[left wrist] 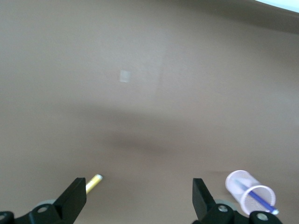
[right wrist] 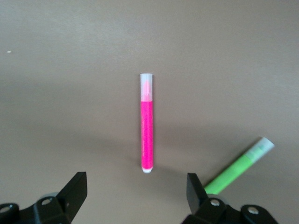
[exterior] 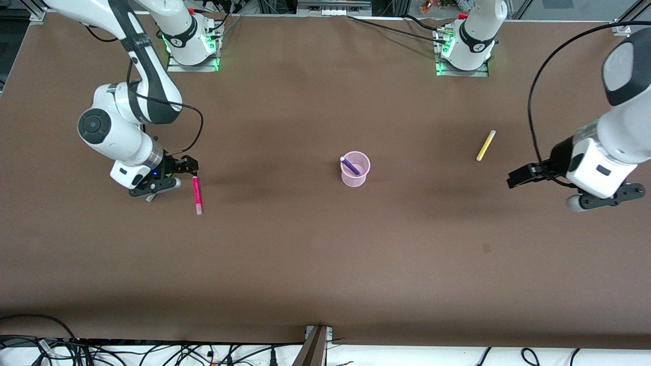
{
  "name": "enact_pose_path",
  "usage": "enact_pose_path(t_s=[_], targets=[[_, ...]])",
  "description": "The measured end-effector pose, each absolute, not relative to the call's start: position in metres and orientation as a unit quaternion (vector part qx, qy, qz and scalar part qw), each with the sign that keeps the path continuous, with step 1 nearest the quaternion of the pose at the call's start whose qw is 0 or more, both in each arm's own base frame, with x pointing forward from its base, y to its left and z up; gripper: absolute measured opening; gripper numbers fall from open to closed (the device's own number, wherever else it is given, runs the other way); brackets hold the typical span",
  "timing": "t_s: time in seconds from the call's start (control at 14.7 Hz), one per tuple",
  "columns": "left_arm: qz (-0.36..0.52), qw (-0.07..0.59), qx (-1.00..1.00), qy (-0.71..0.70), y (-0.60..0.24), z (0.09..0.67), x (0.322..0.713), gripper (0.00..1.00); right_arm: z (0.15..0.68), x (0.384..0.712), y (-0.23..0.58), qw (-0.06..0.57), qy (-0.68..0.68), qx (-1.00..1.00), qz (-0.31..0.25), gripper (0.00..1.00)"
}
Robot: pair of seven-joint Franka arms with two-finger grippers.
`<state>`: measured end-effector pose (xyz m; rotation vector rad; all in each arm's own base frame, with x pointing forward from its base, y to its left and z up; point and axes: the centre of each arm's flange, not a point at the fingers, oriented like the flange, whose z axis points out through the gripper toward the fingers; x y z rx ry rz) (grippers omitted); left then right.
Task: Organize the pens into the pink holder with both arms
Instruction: 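Grasp the pink marker with the right gripper while the left gripper withdraws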
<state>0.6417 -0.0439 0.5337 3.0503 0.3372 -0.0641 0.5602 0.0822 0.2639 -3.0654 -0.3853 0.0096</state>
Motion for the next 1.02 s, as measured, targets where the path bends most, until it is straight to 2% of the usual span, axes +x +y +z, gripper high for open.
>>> enact_pose_path(t_s=[0.2, 0.41, 0.61, 0.89, 1.02], targets=[[-0.012, 0.001, 0.997, 0.079, -0.029, 0.533, 0.643, 1.00, 0.231, 0.556, 0.081, 0.025, -0.122, -0.992, -0.014, 0.93], [-0.010, -0.003, 0.998, 0.057, -0.020, 0.533, 0.644, 1.00, 0.208, 0.555, 0.082, 0.025, -0.122, -0.992, -0.024, 0.89], [-0.010, -0.003, 0.999, 0.052, -0.018, 0.533, 0.644, 1.00, 0.199, 0.554, 0.085, 0.025, -0.125, -0.992, -0.022, 0.83], [-0.007, -0.002, 0.999, 0.048, -0.022, 0.534, 0.644, 1.00, 0.199, 0.554, 0.085, 0.025, -0.125, -0.992, -0.022, 0.82], [-0.006, -0.004, 0.999, 0.046, -0.026, 0.533, 0.645, 1.00, 0.198, 0.553, 0.085, 0.025, -0.125, -0.992, -0.020, 0.72]])
